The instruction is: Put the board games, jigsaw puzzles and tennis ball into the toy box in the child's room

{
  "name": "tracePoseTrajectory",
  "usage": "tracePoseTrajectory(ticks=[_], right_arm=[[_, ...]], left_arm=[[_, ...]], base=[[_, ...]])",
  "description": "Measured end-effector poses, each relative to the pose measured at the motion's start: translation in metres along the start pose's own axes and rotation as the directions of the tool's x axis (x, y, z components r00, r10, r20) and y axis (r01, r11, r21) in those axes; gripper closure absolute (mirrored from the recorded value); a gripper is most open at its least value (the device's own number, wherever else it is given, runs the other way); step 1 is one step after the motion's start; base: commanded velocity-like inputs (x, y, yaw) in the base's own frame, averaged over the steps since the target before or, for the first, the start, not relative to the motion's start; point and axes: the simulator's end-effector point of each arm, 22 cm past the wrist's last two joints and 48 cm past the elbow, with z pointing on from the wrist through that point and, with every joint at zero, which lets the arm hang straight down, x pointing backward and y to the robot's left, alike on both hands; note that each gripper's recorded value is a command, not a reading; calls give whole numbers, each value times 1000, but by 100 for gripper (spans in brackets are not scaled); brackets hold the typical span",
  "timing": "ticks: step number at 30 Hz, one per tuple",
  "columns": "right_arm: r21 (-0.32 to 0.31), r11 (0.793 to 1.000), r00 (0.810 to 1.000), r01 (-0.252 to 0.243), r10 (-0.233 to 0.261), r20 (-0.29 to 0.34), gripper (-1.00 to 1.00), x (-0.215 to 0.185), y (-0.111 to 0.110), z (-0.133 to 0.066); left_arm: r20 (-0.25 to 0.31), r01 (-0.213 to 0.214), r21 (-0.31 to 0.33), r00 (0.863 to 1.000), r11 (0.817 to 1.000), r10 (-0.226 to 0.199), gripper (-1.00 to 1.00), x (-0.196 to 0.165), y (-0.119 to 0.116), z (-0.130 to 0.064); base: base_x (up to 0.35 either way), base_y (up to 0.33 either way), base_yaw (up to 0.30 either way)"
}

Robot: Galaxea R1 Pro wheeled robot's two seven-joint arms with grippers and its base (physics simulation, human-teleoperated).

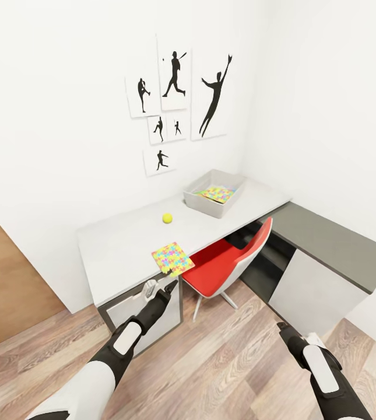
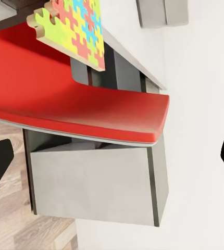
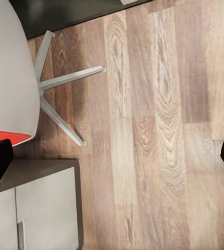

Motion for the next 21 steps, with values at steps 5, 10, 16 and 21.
tracePoseTrajectory(ticks=[5, 10, 16, 21], right_arm=[[1, 1000, 1000, 1, -1, 1, -100, -1, -1, 0], [1, 1000, 1000, 1, -1, 2, -100, -1, -1, 2], [1, 1000, 1000, 0, 0, 2, -100, -1, 0, 7], [0, 1000, 1000, 0, 0, 2, -100, 0, 0, 11]], left_arm=[[2, 0, 0, 1000, 1000, 0, -100, -1, 0, 0], [2, 0, 0, 1000, 1000, 0, -100, -1, 2, 2], [2, 1, -1, 1000, 1000, -1, -100, -1, 5, 5], [2, 0, 0, 1000, 1000, 0, -100, -2, 8, 8]], base=[[0, 0, 0], [0, 0, 0], [0, 0, 0], [0, 0, 0]])
